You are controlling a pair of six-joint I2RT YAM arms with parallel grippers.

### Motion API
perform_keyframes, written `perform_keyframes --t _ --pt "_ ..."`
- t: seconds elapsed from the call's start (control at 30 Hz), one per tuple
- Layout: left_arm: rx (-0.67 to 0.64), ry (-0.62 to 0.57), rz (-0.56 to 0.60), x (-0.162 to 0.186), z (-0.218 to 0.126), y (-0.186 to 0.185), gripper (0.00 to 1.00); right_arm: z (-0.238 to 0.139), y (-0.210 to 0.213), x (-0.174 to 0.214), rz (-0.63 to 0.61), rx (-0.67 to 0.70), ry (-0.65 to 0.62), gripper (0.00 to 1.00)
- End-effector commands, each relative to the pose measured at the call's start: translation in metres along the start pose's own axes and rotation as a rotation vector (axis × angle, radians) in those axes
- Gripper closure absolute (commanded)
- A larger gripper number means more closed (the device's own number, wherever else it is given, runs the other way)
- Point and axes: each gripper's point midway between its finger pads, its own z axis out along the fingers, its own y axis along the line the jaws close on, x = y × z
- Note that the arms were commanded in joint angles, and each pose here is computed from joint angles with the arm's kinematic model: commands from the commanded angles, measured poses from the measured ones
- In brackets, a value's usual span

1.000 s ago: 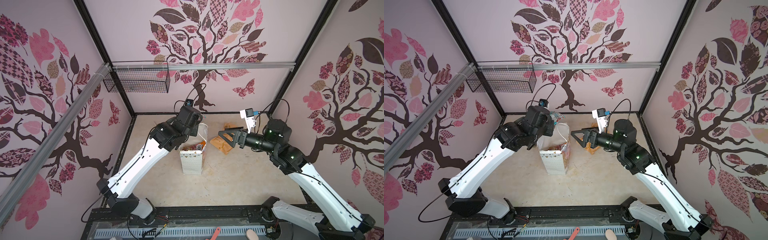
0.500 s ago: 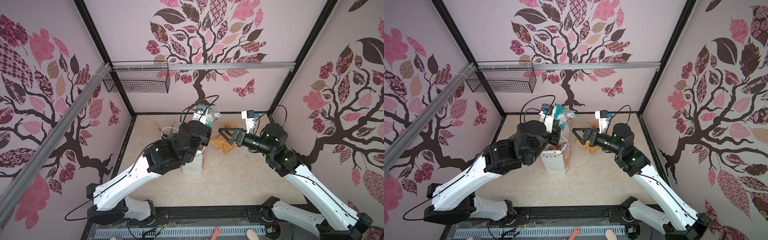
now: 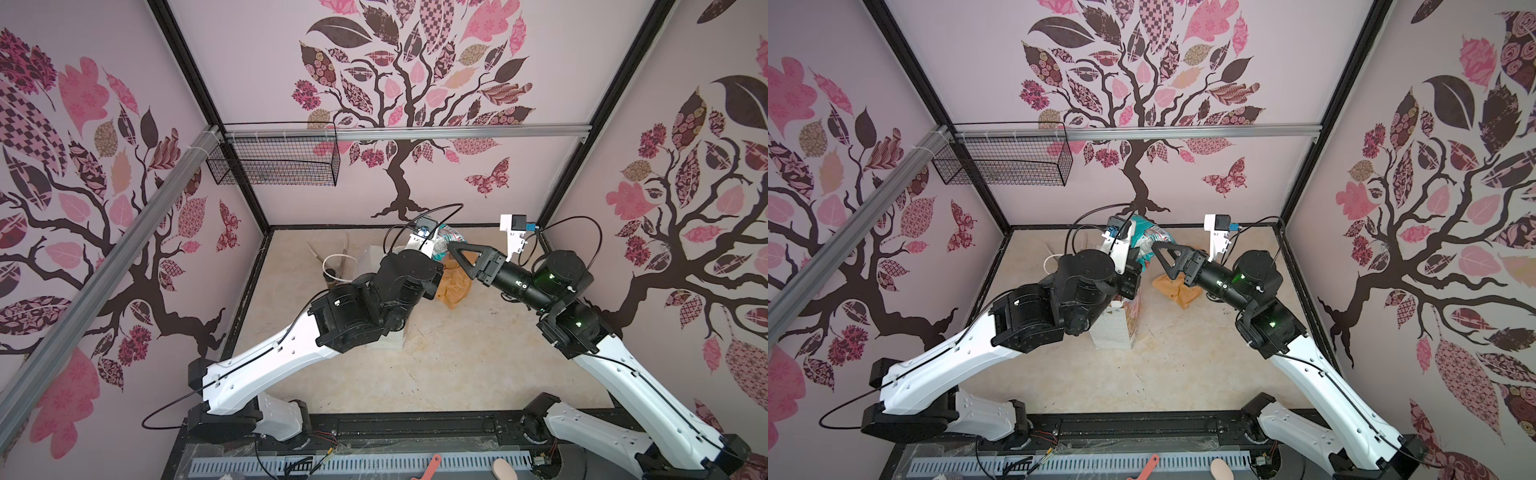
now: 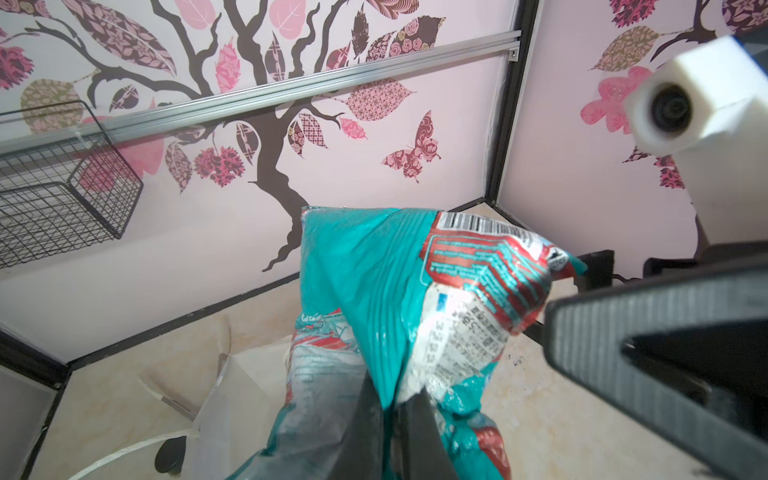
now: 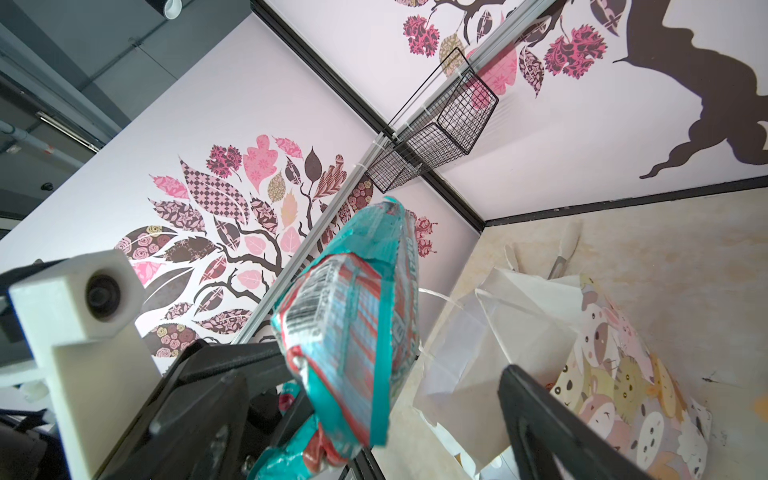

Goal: Take the snacks out of the paper bag
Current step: 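Grasp the raised teal pack with the right gripper from the left gripper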

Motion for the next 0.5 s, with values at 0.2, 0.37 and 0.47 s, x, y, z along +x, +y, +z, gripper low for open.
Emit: perform_keyframes --t 0.2,0.37,0.47 --pt "0.036 0.008 -0.023 0.0084 0.0096 -0.0190 1.00 0.0096 0.0127 -0.0110 0.025 -0.065 -0.033 0.28" --pt "0.039 0.014 -0.010 0.0106 0.0127 -0.0223 1.00 0.0103 0.0089 -0.0080 0.025 -0.060 -0.028 0.40" --pt "0.044 0.010 -0.007 0.0120 0.0126 -0.0231 1.00 0.0102 0.0083 -0.0084 0.022 -0.058 -0.031 0.51"
